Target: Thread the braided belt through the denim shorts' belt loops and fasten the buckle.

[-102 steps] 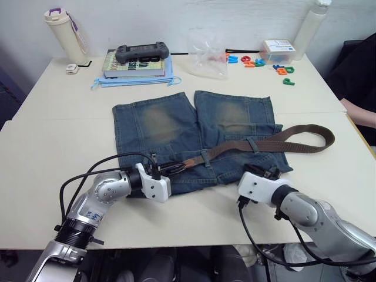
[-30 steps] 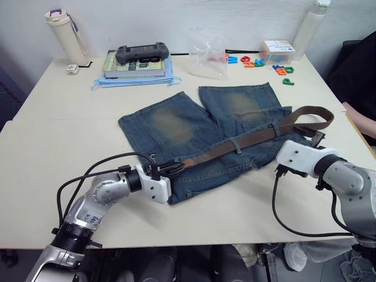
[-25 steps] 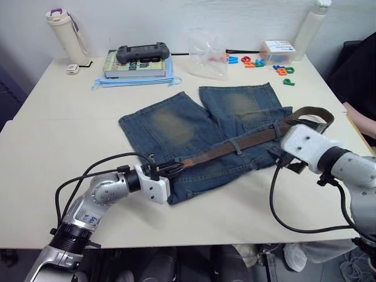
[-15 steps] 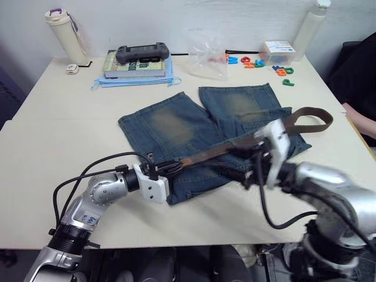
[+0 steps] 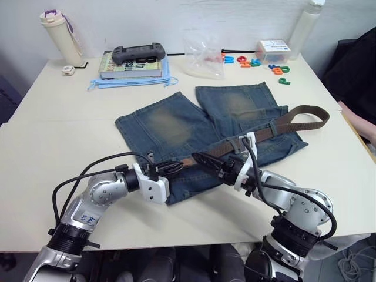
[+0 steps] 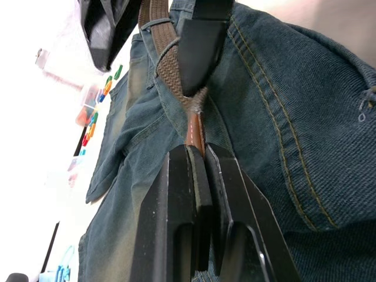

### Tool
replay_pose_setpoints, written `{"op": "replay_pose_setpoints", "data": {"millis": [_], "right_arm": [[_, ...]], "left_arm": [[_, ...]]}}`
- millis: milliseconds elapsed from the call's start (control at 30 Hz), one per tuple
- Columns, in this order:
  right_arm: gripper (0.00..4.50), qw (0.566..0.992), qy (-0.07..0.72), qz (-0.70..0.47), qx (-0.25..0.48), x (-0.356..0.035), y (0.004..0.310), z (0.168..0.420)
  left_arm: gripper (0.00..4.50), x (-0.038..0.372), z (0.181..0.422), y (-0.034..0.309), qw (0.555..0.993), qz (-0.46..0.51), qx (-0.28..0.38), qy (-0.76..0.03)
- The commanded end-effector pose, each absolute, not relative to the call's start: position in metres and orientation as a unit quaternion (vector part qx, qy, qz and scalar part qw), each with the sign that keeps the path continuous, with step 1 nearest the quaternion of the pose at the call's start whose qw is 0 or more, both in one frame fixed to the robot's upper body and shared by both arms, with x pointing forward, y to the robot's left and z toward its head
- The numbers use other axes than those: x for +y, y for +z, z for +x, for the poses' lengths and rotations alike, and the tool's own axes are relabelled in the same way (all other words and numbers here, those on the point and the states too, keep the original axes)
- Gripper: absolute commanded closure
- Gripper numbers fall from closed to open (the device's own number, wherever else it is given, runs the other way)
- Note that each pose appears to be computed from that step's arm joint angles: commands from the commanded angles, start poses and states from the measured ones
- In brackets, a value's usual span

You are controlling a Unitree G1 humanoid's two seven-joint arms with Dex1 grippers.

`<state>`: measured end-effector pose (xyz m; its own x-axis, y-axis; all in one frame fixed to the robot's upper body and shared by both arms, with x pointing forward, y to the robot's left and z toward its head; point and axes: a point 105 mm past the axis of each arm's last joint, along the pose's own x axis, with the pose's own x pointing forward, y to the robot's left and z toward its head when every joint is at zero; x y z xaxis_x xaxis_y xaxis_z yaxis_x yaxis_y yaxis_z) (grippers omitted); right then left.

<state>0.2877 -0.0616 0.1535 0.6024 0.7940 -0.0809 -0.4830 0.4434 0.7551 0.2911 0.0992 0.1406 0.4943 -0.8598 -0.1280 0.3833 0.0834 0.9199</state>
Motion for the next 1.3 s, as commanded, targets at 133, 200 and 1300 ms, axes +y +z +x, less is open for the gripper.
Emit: {"op": "replay_pose_setpoints", "data": {"millis": [133,200,1300], "right_arm": [[0.02,0.803,0.401,0.386,0.215,-0.063,0.162,0.282],[0.02,0.797,0.408,0.389,0.218,-0.062,0.163,0.278],[3.59,0.765,0.346,0.482,0.252,-0.057,0.175,0.296]], "left_arm": [[4.5,0.107,0.293,0.157,0.702,0.523,-0.255,-0.411],[4.5,0.108,0.293,0.157,0.702,0.526,-0.255,-0.408],[4.5,0.111,0.276,0.162,0.69,0.517,-0.285,-0.419]]}}
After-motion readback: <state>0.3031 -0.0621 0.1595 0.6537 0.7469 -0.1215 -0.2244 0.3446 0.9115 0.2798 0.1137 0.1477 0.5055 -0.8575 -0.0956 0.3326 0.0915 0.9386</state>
